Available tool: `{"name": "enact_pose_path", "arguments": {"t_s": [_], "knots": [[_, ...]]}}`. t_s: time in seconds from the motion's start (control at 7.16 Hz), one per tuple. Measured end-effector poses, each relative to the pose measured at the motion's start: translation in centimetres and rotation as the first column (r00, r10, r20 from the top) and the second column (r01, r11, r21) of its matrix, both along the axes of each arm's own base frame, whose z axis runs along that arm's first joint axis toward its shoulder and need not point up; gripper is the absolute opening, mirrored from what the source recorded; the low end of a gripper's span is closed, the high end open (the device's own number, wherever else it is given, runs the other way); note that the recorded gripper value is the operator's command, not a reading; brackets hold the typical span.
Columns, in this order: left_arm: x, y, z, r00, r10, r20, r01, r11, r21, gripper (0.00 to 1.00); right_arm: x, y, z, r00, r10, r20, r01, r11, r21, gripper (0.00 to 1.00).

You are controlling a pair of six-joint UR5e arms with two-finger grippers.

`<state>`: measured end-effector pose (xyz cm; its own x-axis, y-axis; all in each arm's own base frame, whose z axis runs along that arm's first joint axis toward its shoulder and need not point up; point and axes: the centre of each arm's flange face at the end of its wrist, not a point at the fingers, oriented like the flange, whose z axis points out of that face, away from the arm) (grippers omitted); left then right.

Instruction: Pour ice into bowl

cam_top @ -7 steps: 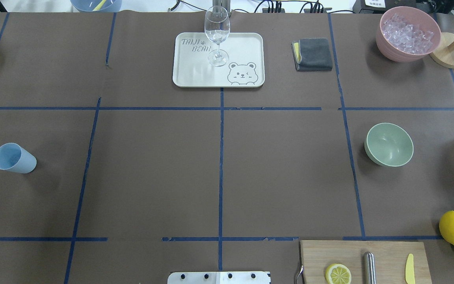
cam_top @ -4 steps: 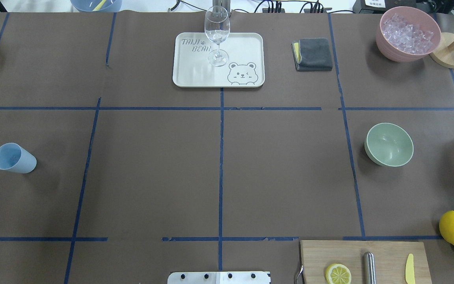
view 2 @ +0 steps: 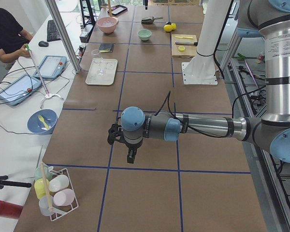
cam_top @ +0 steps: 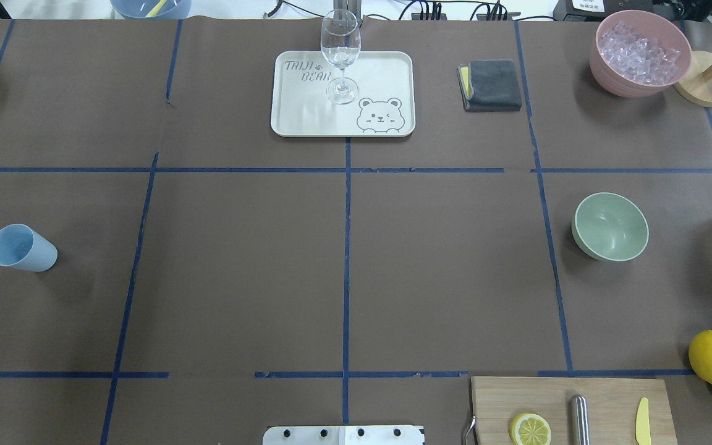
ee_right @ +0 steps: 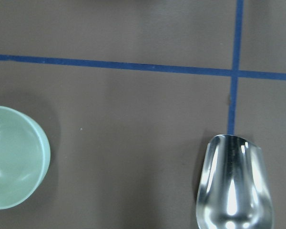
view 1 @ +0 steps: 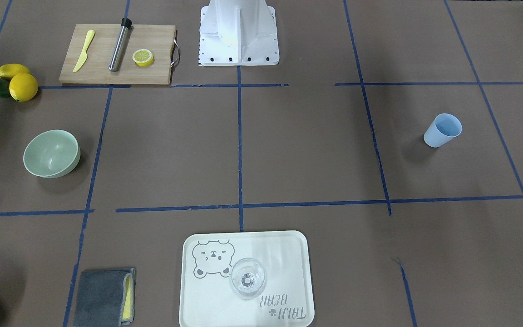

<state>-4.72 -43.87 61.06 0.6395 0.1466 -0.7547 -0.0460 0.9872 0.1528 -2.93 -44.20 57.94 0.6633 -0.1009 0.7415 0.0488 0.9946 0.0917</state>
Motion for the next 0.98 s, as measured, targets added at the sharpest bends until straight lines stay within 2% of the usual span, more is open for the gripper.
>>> {"name": "enact_pose_path", "arguments": {"t_s": [0.14, 0.28, 0.56, 0.84, 0.98], "knots": [[0.0, 0.2, 0.2, 1.000, 0.001, -0.006, -0.001, 1.000, -0.005, 1.00, -2.9, 0.0, -0.8, 0.999, -0.036, 0.015, 0.036, 0.999, 0.025, 1.00], [0.1, 0.6, 0.4, 1.000, 0.003, -0.021, -0.003, 1.000, -0.011, 1.00, -5.9, 0.0, -1.8, 0.999, -0.040, 0.032, 0.039, 0.999, 0.029, 1.00], [0.3, 1.0, 0.5, 0.999, 0.005, -0.047, -0.006, 1.000, -0.017, 1.00, -11.3, -0.3, -3.4, 0.999, -0.003, 0.044, 0.004, 1.000, -0.017, 0.97], [0.3, 1.0, 0.5, 0.999, 0.006, -0.051, -0.007, 1.000, -0.018, 1.00, -16.7, -2.7, -4.5, 0.998, 0.043, 0.042, -0.039, 0.996, -0.082, 0.95], [0.3, 1.0, 0.6, 0.999, 0.006, -0.052, -0.007, 1.000, -0.018, 1.00, -18.4, -3.5, -4.1, 0.998, 0.048, 0.046, -0.044, 0.995, -0.086, 0.95]]}}
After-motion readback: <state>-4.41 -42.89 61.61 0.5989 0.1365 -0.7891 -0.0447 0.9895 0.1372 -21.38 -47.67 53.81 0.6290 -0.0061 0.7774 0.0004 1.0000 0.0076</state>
